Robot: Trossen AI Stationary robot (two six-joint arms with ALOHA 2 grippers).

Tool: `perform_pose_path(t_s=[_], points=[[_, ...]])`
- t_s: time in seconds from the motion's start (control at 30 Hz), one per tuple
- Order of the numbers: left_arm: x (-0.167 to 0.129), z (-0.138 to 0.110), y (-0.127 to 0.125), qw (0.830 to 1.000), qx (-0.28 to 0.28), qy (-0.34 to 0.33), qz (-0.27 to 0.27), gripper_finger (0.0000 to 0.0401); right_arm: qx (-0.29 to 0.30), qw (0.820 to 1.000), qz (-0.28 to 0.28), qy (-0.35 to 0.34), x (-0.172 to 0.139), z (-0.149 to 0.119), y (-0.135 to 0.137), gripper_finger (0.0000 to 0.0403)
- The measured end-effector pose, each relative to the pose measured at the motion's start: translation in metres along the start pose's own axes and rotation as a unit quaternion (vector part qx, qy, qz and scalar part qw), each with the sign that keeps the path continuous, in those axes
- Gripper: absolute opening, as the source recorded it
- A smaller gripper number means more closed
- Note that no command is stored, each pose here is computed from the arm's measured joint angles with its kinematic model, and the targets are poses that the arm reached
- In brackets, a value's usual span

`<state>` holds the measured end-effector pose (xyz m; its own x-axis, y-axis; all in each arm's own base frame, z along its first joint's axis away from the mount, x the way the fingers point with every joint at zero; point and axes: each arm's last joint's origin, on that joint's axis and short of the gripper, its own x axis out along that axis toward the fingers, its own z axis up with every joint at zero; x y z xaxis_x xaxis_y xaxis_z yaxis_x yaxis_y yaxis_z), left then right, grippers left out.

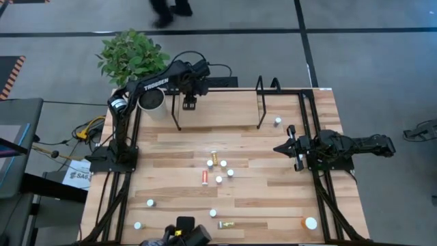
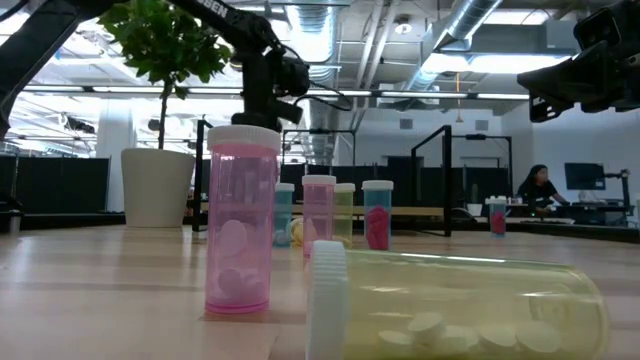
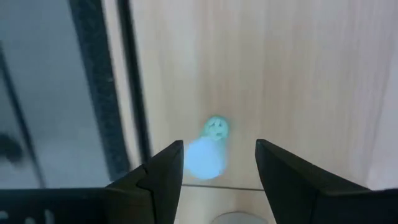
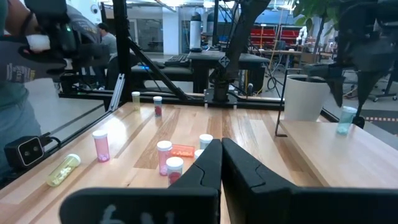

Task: Pick and place medicine bottles onto shelf by color
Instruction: Put the blue pill bottle on the shelf

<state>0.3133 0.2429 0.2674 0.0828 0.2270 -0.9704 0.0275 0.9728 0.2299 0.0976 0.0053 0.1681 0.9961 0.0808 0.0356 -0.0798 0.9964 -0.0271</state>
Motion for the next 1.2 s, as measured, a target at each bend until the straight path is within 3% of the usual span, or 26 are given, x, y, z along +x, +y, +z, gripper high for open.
perform_pose_path(t_s=[0.27,0.5,0.97,1.2], points=[[-0.024,0.011,0.002,0.999,-0.002,-0.016,0.043,0.0187,0.000,1.000,0.000,0.000,0.000,0.000,0.000,0.0026],[-0.045,0.034,-0.018,0.996,-0.008,-0.090,0.009,0.0187,0.000,1.000,0.000,0.000,0.000,0.000,0.000,0.0026],[-0.068,0.091,-0.126,0.987,-0.008,-0.147,-0.057,0.0187,0.000,1.000,0.000,0.000,0.000,0.000,0.000,0.0026],[-0.079,0.096,-0.186,0.988,-0.014,-0.108,-0.106,0.0187,0.000,1.000,0.000,0.000,0.000,0.000,0.000,0.0026]])
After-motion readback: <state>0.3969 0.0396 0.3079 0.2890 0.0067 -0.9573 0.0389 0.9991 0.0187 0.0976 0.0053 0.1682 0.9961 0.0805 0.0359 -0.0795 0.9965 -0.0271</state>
